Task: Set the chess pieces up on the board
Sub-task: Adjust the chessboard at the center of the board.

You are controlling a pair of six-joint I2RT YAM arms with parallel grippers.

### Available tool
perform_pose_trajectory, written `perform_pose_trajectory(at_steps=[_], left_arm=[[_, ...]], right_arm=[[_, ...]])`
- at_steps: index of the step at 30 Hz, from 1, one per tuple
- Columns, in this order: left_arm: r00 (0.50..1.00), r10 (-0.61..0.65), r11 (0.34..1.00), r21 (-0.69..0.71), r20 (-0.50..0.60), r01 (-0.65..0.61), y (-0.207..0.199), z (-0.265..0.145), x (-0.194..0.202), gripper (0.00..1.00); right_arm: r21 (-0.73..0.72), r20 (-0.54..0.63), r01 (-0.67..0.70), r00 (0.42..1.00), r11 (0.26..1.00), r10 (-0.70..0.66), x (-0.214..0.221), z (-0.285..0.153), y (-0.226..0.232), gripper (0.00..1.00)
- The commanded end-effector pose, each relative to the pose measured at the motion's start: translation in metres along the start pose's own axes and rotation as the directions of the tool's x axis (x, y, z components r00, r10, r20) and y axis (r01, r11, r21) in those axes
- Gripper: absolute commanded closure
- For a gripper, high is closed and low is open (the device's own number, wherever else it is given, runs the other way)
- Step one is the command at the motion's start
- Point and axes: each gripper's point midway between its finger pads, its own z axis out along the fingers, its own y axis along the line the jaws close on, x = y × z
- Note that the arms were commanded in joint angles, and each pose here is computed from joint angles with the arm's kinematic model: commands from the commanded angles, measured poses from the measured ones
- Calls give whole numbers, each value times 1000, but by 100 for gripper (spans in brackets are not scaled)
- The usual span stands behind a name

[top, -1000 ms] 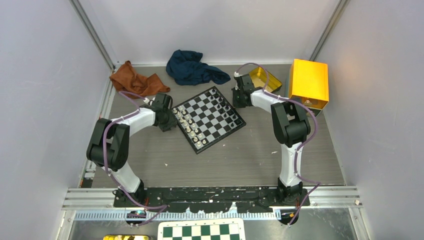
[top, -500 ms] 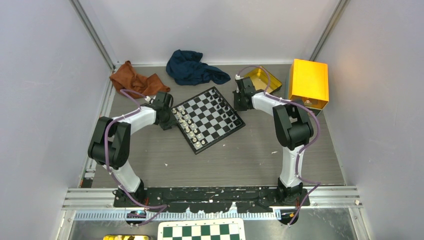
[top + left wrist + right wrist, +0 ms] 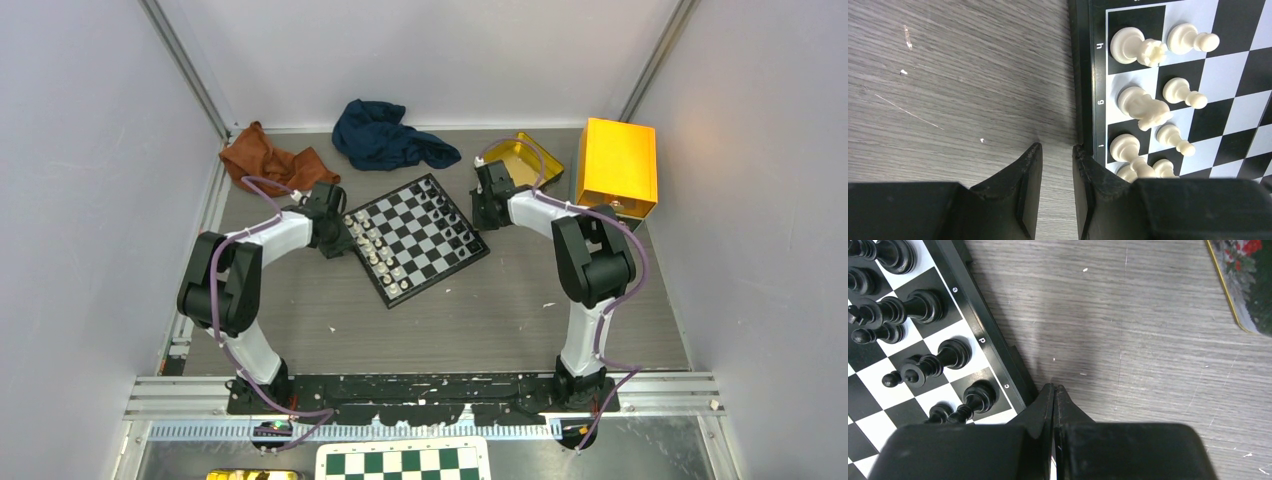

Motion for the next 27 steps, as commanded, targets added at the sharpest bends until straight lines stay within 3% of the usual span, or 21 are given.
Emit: perform_pose_trajectory(at_steps=[1,27], left_arm=[[1000,8,1000,21,11,-8,-6,8,-6,69],[999,37,998,54,-1,-37,-15,7,-8,72]], right_arm=[[-39,-9,-7,1000,999,6,6,-19,17,100],[-27,4,-4,1000,1000,4,42,-50,32,100]])
